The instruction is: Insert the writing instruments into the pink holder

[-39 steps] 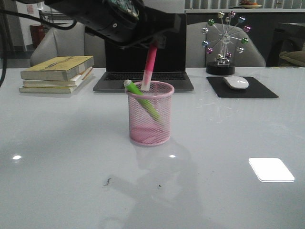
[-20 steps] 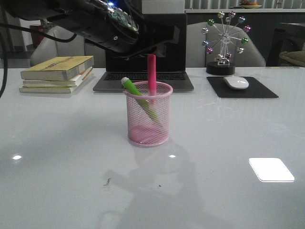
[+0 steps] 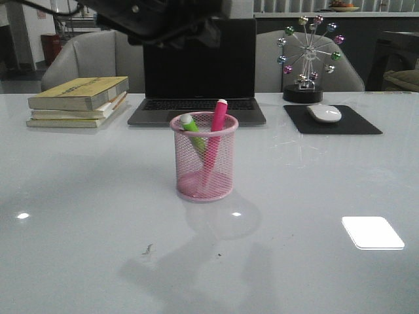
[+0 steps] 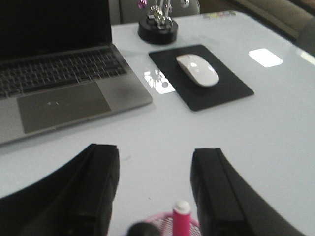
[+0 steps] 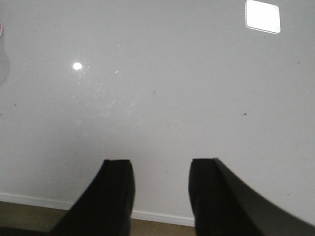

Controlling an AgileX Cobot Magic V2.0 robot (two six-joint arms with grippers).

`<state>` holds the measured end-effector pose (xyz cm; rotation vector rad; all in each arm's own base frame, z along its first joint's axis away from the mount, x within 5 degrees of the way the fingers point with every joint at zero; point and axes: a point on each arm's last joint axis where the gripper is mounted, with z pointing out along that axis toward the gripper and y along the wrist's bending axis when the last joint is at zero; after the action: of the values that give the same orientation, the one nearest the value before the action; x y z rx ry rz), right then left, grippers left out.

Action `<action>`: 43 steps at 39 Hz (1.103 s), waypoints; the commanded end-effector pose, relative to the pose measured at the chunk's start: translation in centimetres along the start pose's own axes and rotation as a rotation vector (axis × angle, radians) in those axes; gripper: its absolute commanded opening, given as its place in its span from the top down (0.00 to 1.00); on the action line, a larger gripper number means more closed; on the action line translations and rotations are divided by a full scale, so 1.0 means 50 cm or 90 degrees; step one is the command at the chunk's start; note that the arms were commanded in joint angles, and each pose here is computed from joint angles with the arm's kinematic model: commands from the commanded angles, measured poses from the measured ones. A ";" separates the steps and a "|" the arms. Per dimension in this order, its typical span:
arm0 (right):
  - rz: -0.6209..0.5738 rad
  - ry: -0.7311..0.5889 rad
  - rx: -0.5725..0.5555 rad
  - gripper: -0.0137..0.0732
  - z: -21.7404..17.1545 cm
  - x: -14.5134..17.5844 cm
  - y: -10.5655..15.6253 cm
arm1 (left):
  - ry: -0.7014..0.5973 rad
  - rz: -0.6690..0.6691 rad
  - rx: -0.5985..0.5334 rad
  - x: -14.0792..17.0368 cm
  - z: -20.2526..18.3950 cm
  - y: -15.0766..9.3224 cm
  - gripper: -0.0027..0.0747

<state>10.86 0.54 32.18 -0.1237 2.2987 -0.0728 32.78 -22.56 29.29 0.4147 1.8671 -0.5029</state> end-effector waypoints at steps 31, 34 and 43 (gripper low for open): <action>-0.005 -0.056 0.010 0.39 -0.013 -0.023 -0.005 | -0.152 0.085 -0.257 -0.209 -0.495 0.150 0.47; -0.005 -0.056 0.010 0.39 -0.013 -0.023 -0.005 | -0.152 0.082 -0.278 -0.187 -0.521 0.154 0.47; -0.005 -0.056 0.010 0.39 -0.013 -0.023 -0.005 | -0.137 0.068 -0.320 -0.078 -0.583 0.149 0.47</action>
<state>10.86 0.54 32.18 -0.1237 2.2987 -0.0728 16.41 -1.35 40.24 0.1382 1.7816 0.0022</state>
